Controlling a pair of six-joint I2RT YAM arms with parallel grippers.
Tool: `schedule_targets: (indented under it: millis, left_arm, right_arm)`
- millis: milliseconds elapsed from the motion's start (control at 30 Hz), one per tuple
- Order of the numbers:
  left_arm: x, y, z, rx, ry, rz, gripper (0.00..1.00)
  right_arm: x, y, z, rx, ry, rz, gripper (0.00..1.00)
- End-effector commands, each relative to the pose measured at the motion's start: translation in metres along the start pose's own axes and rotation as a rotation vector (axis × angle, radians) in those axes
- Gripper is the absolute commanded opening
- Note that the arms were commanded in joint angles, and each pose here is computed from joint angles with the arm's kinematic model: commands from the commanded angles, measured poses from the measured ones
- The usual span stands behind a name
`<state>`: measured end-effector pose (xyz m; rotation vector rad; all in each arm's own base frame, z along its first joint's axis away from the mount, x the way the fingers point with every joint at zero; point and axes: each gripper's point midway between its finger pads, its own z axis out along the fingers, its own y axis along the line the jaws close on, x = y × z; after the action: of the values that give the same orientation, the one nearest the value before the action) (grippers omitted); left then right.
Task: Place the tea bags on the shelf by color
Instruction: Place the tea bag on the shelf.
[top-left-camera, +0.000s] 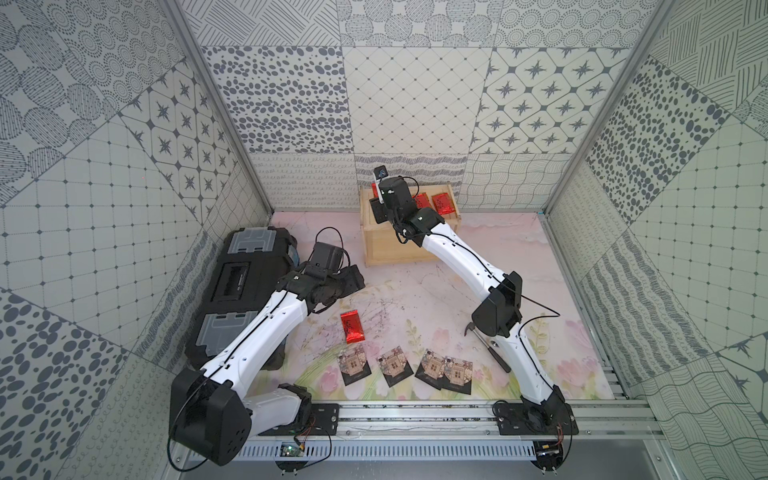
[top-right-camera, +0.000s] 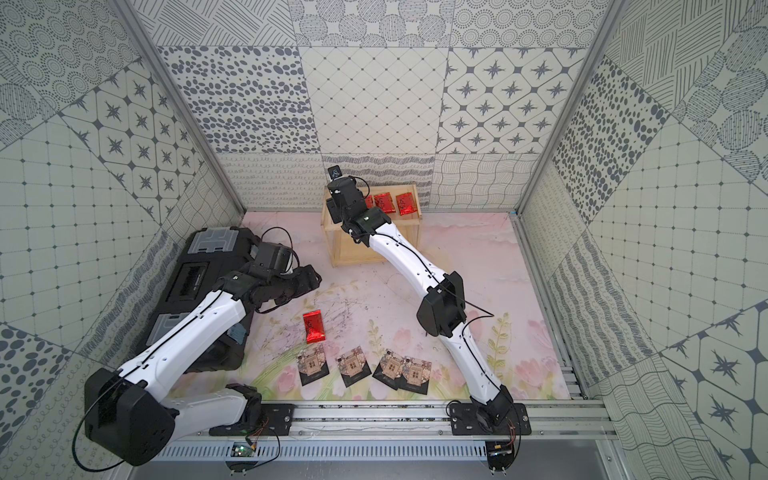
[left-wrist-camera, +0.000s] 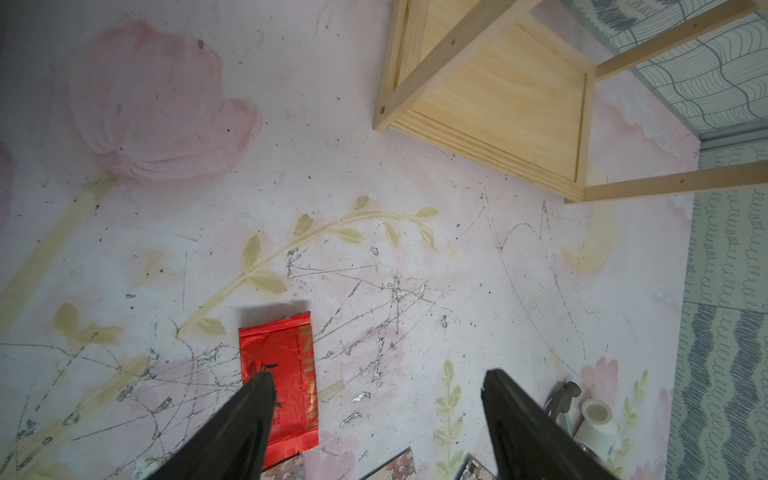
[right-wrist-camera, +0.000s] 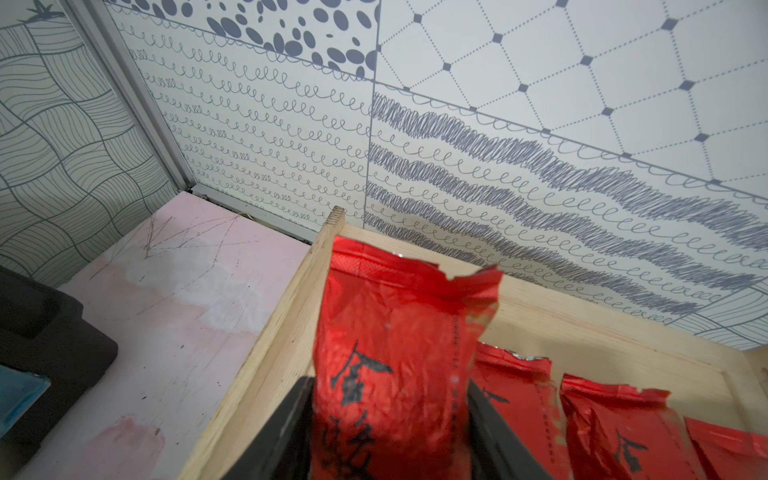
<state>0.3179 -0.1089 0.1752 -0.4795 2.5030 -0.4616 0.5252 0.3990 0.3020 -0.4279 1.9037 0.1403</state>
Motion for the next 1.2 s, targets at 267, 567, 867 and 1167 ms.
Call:
schedule_targets:
  millis: [267,567,867,1167]
  left_arm:
    - [-0.004,0.001,0.000,0.014,-0.001,0.003,0.83]
    - [-0.003,0.002,-0.001,0.011,0.000,0.004,0.83]
    - [-0.004,0.001,-0.001,0.015,-0.002,0.003,0.83]
    - [-0.002,0.015,-0.001,-0.044,-0.013,-0.009,0.82]
  right_arm:
    - [0.005,-0.002,0.017,0.010,-0.009,0.035,0.56]
    - [0.014,-0.004,0.025,0.025,0.005,0.041,0.59]
    - [-0.003,-0.004,0.012,-0.003,-0.023,0.060,0.64]
    - [-0.044,0.007,-0.037,-0.085,-0.072,0.081,0.72]
